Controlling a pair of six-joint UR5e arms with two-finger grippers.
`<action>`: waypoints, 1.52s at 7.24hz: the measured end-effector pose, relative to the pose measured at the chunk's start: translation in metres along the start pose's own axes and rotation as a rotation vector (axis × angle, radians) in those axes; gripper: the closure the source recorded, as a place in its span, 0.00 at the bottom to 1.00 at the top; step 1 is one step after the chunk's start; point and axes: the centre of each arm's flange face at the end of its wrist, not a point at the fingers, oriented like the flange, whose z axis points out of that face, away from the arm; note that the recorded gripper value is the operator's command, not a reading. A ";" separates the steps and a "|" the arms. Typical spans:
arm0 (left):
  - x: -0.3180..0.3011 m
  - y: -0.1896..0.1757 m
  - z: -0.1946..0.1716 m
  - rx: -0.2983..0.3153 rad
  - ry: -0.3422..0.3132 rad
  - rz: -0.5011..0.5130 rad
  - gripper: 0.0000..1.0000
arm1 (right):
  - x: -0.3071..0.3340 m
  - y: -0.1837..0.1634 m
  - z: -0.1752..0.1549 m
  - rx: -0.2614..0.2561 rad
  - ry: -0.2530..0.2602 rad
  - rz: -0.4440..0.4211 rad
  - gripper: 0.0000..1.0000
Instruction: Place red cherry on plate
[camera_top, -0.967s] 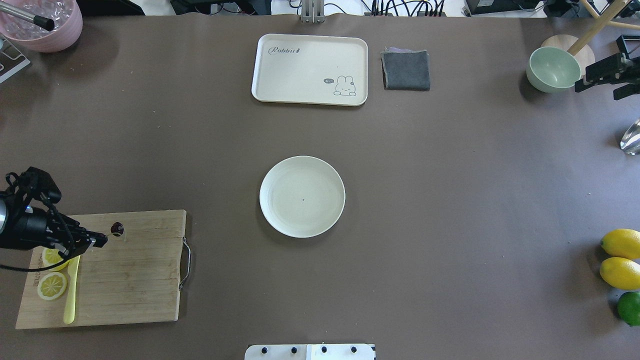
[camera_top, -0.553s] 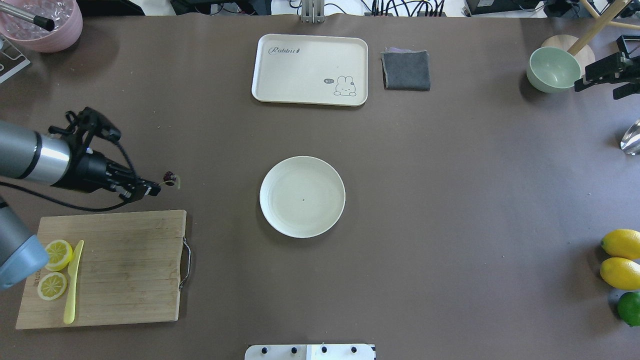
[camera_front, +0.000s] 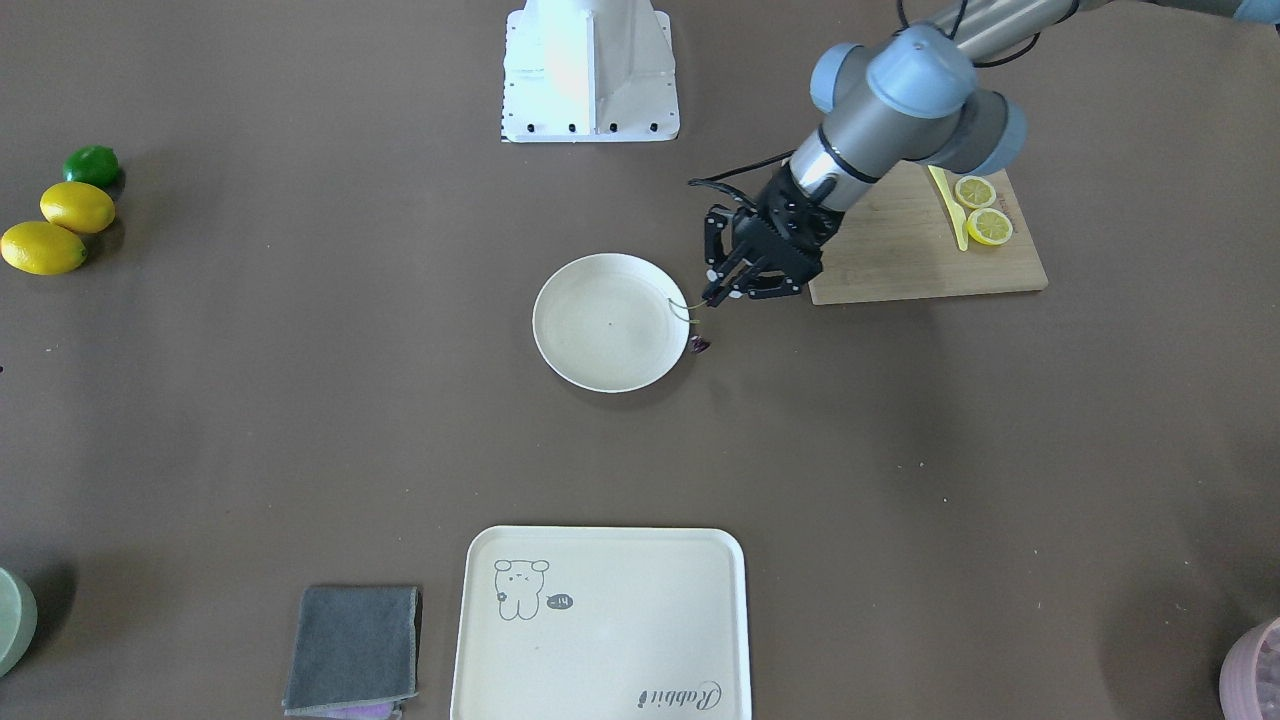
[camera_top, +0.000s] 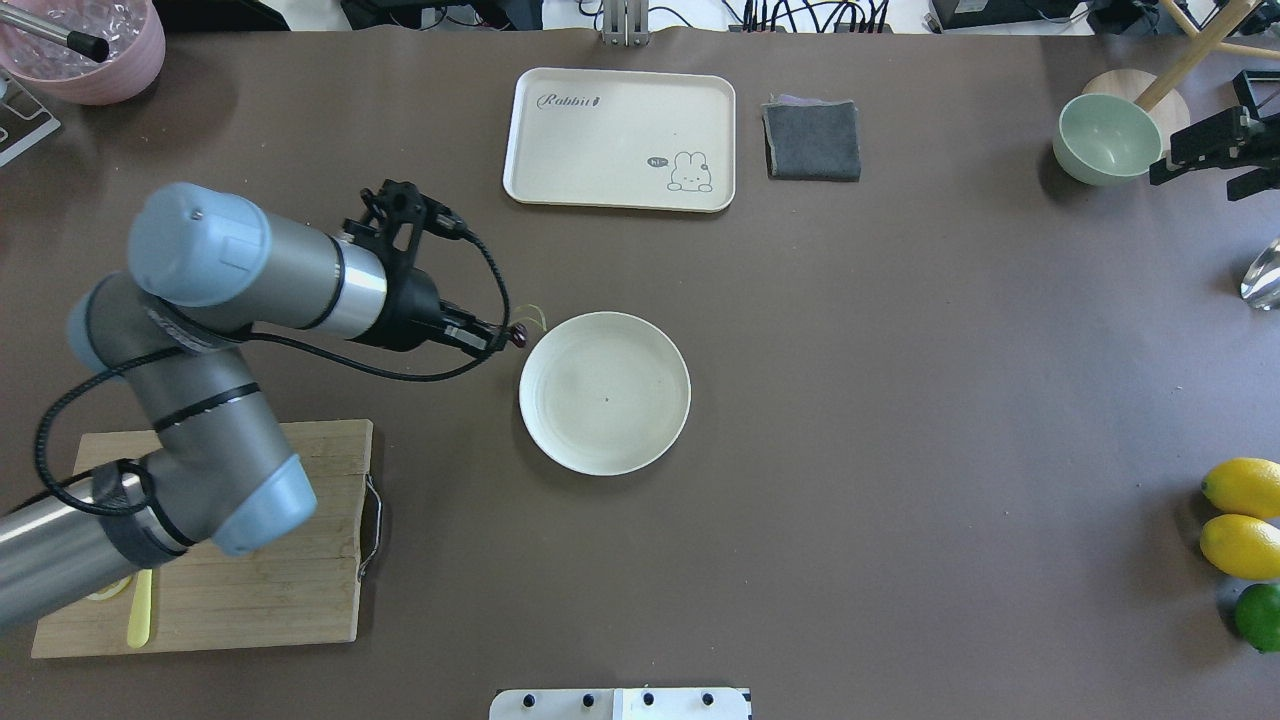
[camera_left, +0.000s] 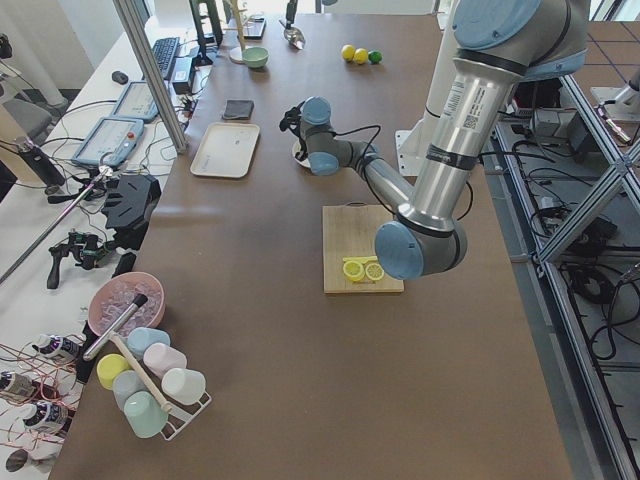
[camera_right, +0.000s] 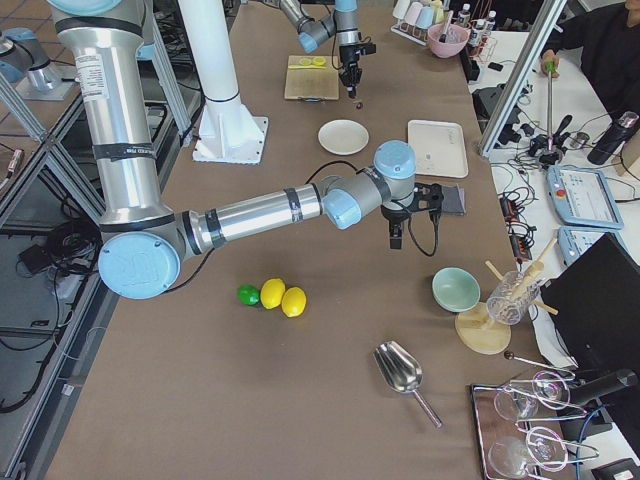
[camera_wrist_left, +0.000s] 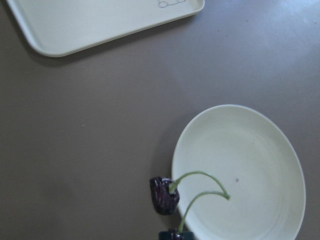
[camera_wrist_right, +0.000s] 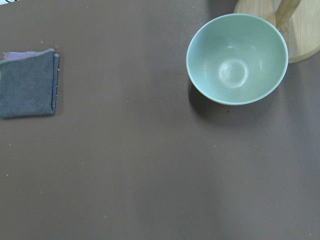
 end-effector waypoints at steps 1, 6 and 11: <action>0.040 0.008 0.026 0.020 0.003 -0.020 1.00 | 0.001 0.000 0.001 -0.001 0.002 0.002 0.00; 0.089 0.034 0.061 0.046 -0.009 -0.052 0.61 | -0.002 -0.003 0.001 0.002 0.000 -0.003 0.00; 0.084 0.036 0.062 0.083 -0.038 -0.047 0.02 | -0.009 -0.007 -0.001 0.008 -0.004 -0.011 0.00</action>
